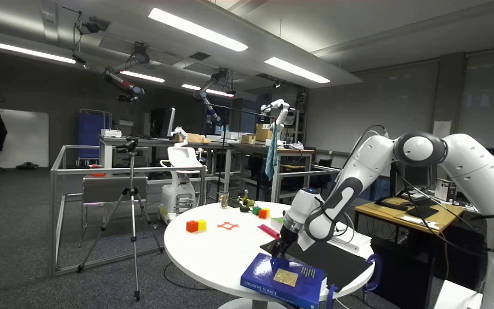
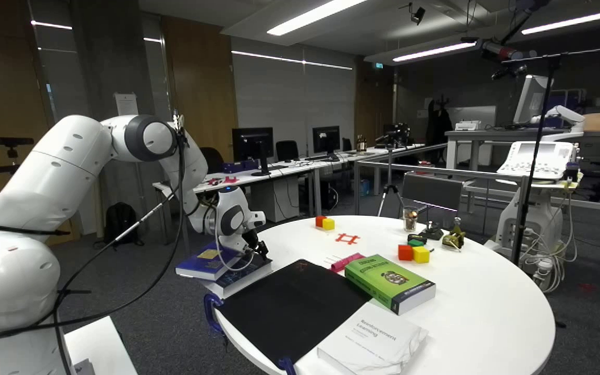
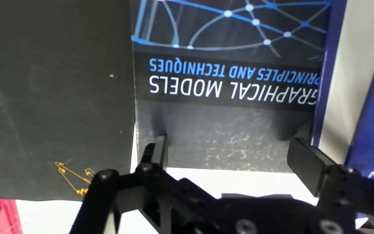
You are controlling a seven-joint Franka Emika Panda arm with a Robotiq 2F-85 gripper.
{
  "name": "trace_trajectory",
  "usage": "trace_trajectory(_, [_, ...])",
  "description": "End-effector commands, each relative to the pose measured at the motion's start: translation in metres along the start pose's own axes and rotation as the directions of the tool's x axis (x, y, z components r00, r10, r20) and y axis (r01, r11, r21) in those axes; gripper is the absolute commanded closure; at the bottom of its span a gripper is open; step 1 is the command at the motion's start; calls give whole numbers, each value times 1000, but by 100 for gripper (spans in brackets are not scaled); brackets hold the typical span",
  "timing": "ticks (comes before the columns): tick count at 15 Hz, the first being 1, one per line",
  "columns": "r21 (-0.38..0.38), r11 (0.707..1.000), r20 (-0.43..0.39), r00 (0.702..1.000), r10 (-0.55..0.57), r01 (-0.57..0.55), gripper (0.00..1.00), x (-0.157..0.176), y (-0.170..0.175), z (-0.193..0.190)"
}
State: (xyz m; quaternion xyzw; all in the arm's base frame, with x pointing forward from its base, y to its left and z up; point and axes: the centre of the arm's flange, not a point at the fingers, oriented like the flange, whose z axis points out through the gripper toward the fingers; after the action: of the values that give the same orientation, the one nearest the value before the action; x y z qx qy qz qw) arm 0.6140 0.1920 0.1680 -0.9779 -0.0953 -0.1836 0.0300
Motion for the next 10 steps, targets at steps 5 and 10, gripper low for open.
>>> trace_trajectory(5, [-1, 1000, -19, 1000, -19, 19, 0, 0, 4, -6])
trace_trajectory(10, [-44, 999, -33, 999, -9, 7, 0, 2, 20, -22])
